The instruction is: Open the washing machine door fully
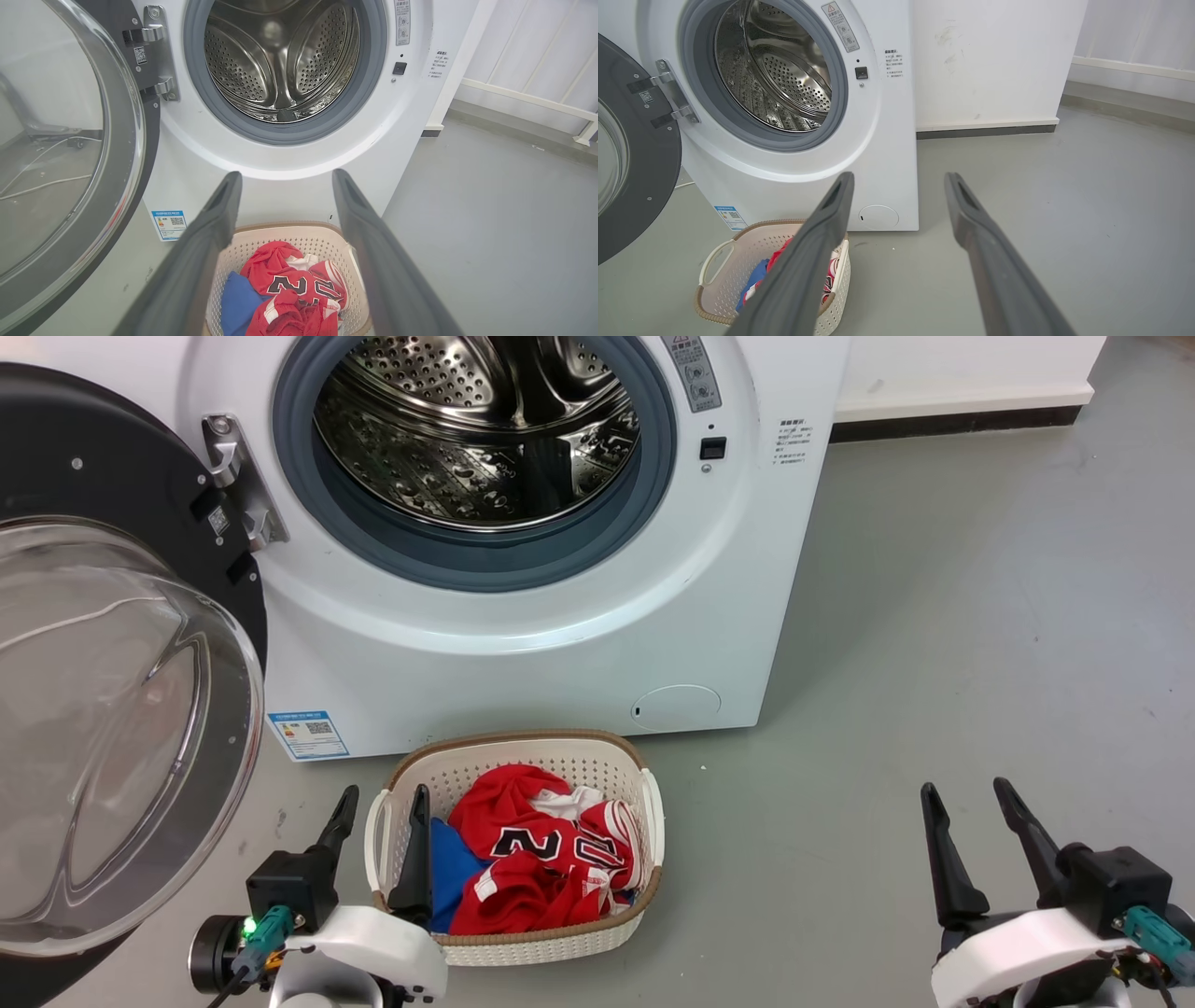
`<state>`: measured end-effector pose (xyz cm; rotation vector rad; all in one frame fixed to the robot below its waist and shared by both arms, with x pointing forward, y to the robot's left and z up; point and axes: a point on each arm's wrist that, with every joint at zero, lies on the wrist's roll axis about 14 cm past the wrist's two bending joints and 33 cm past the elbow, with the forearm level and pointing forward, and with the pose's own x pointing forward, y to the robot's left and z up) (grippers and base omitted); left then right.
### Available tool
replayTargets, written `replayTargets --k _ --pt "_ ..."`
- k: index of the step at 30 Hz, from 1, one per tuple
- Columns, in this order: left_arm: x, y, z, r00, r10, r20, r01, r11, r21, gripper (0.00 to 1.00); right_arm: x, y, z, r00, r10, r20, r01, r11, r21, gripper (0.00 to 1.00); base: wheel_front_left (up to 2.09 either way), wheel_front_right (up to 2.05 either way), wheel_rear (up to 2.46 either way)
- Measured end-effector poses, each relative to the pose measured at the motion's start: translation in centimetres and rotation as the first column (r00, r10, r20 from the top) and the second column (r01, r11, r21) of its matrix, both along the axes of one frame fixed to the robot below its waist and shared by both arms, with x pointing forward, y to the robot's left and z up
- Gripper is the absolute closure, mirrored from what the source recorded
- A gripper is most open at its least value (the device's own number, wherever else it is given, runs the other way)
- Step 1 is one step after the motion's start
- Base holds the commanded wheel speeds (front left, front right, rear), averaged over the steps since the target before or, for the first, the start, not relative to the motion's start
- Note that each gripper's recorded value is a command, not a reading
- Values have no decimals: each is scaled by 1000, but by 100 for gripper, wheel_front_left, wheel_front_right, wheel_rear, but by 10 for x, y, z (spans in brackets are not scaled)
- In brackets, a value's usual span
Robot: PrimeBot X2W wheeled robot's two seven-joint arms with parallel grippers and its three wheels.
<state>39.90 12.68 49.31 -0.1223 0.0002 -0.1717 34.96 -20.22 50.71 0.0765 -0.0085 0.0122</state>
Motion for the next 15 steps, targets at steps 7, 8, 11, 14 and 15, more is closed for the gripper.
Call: replayTargets --k 7,8,11,14,15 --pt "0 0 -1 1000 1 -1 -1 1000 -2 0 5 6 5 1000 21 21 -21 1000 -1 0 0 0 0" --pt "0 0 -1 1000 1 0 -1 1000 1 0 6 7 5 999 23 22 -23 1000 -1 0 0 0 0" --pt "0 0 1 1000 3 5 -3 1000 0 0 6 9 5 999 30 25 -30 1000 -1 0 0 0 0" --pt "0 0 2 1000 3 9 -3 1000 -4 0 6 10 5 999 35 23 -35 999 0 0 0 0 0" --pt "0 1 3 1000 5 11 -5 1000 -5 0 5 10 5 999 35 23 -35 999 0 0 0 0 0"
